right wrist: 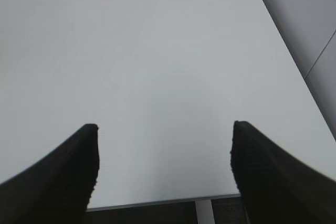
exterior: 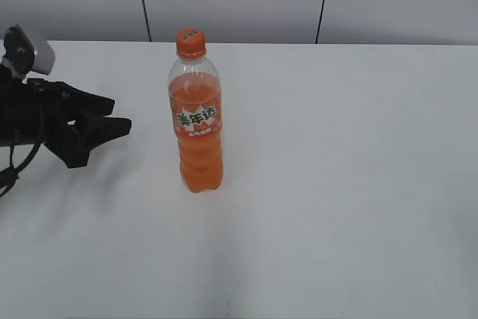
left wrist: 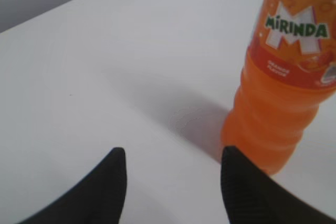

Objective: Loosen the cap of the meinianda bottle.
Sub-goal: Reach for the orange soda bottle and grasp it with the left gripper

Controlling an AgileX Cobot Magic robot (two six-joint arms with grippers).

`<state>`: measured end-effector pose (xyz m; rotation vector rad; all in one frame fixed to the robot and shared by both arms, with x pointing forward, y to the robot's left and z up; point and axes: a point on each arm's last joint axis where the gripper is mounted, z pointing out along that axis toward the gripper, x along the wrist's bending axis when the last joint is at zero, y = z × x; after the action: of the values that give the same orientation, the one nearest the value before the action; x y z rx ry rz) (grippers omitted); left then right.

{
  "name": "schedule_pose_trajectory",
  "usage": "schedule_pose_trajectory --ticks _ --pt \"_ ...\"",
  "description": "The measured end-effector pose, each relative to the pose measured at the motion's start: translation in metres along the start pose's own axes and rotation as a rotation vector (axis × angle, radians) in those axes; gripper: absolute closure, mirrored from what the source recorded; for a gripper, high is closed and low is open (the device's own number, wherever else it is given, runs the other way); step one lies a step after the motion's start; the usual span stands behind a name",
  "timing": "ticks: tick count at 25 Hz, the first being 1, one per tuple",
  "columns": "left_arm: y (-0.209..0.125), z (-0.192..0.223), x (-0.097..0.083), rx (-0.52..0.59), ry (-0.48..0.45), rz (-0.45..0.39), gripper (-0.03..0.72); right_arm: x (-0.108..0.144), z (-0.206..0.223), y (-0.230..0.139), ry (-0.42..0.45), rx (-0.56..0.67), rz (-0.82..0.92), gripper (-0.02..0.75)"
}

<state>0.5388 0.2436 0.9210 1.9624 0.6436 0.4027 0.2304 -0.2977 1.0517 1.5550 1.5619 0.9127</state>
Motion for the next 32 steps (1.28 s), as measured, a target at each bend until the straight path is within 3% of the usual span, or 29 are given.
schedule_pose_trajectory --ticks 11,15,21,32 --pt "-0.005 0.019 -0.006 0.018 -0.190 -0.010 0.280 0.000 0.000 0.000 0.000 0.000 0.000 0.153" --pt "-0.010 0.031 -0.015 0.030 -0.239 0.054 0.244 0.000 0.000 0.000 0.000 0.000 0.000 0.153" --pt "-0.018 0.046 -0.015 0.010 -0.242 0.051 0.171 0.000 0.000 0.000 0.000 0.000 0.000 0.153" --pt "-0.009 0.056 -0.019 -0.086 -0.258 0.053 0.158 -0.001 0.000 0.000 -0.007 0.000 -0.004 0.153"
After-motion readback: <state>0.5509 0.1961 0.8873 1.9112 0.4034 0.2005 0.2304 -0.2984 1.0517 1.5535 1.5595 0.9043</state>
